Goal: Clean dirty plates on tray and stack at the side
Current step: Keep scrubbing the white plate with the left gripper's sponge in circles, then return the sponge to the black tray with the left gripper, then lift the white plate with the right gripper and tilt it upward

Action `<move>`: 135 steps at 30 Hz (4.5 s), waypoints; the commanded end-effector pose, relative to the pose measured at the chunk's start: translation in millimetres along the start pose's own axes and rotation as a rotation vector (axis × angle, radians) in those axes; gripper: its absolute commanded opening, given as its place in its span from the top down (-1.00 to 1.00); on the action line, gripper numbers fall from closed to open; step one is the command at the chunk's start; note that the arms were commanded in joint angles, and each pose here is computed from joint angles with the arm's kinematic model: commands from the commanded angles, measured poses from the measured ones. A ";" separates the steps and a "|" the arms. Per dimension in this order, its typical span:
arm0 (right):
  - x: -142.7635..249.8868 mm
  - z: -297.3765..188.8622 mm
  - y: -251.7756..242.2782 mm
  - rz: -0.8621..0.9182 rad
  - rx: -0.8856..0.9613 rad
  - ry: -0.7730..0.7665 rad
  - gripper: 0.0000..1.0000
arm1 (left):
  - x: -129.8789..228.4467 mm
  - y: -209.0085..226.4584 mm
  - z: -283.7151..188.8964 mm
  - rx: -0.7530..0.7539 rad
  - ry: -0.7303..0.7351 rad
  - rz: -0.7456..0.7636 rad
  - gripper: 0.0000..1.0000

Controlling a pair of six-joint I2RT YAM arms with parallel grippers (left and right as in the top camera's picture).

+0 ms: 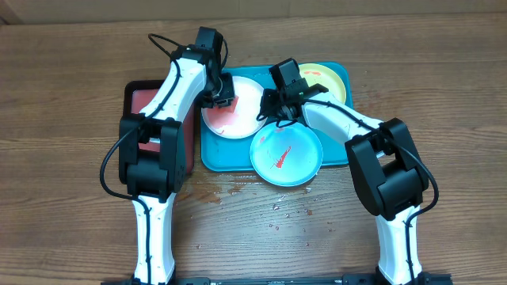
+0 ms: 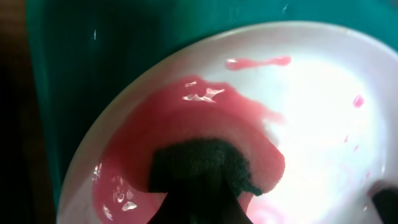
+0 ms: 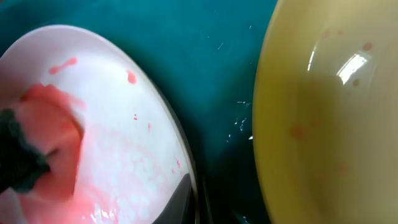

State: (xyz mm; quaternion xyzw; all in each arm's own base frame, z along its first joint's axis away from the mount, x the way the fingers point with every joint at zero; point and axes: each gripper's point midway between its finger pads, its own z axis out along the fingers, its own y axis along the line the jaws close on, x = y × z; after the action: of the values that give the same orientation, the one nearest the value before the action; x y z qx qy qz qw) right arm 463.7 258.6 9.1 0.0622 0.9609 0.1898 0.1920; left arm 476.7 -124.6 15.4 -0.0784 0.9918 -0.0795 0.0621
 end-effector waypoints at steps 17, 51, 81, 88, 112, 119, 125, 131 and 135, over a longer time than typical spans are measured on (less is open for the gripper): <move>-2.6 2.0 4.3 0.005 -0.007 -0.008 0.92 | 60.8 -31.4 19.0 -0.036 0.170 0.144 0.92; 0.0 -7.9 6.6 0.005 -0.012 0.014 0.92 | -17.2 10.3 -164.5 -0.177 -0.167 0.128 0.91; -27.9 -71.6 22.1 -0.067 -0.043 -0.071 0.92 | 49.8 135.7 -64.4 -0.152 0.189 -0.056 0.91; -28.0 -72.3 21.9 -0.066 -0.043 -0.070 0.92 | 49.3 134.0 -63.6 -0.132 0.183 -0.050 -0.22; -60.9 -154.2 10.8 -0.323 0.313 -0.356 0.92 | 52.6 96.1 -321.8 0.015 -0.524 0.145 -1.00; -62.5 -175.2 37.4 -0.511 0.506 -0.515 0.92 | 62.0 92.7 -342.0 0.086 -0.572 0.176 -1.00; -66.2 -190.4 46.7 -0.550 0.600 -0.603 0.92 | 63.6 83.2 -342.9 0.138 -0.570 0.196 -1.00; -65.7 -195.6 59.4 -0.568 0.606 -0.648 0.92 | 64.0 82.7 -342.6 0.142 -0.568 0.197 -0.99; -63.2 -198.7 71.7 -0.575 0.594 -0.681 0.92 | 66.5 83.1 -341.0 0.139 -0.557 0.204 -1.00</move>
State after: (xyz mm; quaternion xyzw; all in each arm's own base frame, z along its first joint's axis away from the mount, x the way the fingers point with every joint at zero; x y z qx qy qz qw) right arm 452.0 239.7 206.3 -0.1018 0.8495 -0.1758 0.4868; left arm 358.3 -1.4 321.4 -0.0109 0.9353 -0.1127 0.3354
